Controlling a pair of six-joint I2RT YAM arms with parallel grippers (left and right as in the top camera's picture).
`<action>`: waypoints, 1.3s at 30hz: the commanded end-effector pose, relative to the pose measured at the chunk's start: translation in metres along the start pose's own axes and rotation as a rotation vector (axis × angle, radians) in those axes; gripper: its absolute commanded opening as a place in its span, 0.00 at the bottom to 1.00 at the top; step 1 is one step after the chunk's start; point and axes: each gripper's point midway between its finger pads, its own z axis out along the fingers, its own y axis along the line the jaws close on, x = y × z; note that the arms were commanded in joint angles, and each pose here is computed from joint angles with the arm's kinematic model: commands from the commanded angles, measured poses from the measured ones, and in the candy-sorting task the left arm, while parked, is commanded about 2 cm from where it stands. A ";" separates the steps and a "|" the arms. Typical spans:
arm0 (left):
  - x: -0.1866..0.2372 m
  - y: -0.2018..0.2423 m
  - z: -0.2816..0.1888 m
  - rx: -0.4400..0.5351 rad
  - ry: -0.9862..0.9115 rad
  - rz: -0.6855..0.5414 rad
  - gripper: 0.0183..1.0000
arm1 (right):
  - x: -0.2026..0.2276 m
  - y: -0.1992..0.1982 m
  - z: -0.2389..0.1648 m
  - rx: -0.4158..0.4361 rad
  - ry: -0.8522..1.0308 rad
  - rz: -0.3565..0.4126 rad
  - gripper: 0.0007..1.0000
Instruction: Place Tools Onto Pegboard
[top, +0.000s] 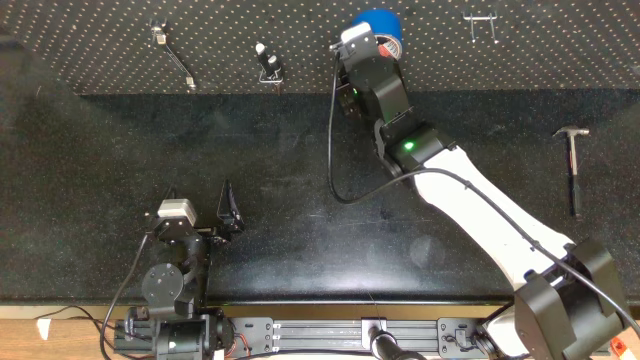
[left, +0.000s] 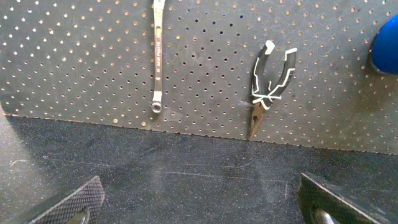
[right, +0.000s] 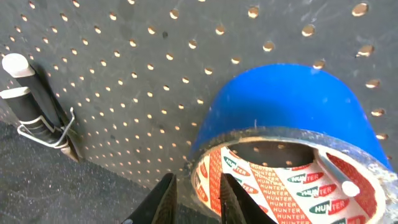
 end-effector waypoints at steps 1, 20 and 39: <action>0.001 -0.002 0.000 0.012 0.001 0.013 1.00 | -0.015 -0.001 -0.016 -0.016 -0.032 -0.003 0.25; 0.001 -0.002 0.000 0.012 0.001 0.013 1.00 | 0.112 -0.064 -0.093 0.072 0.566 0.067 0.58; 0.001 -0.002 0.000 0.012 0.001 0.013 1.00 | 0.243 -0.258 -0.224 0.377 1.055 0.426 0.98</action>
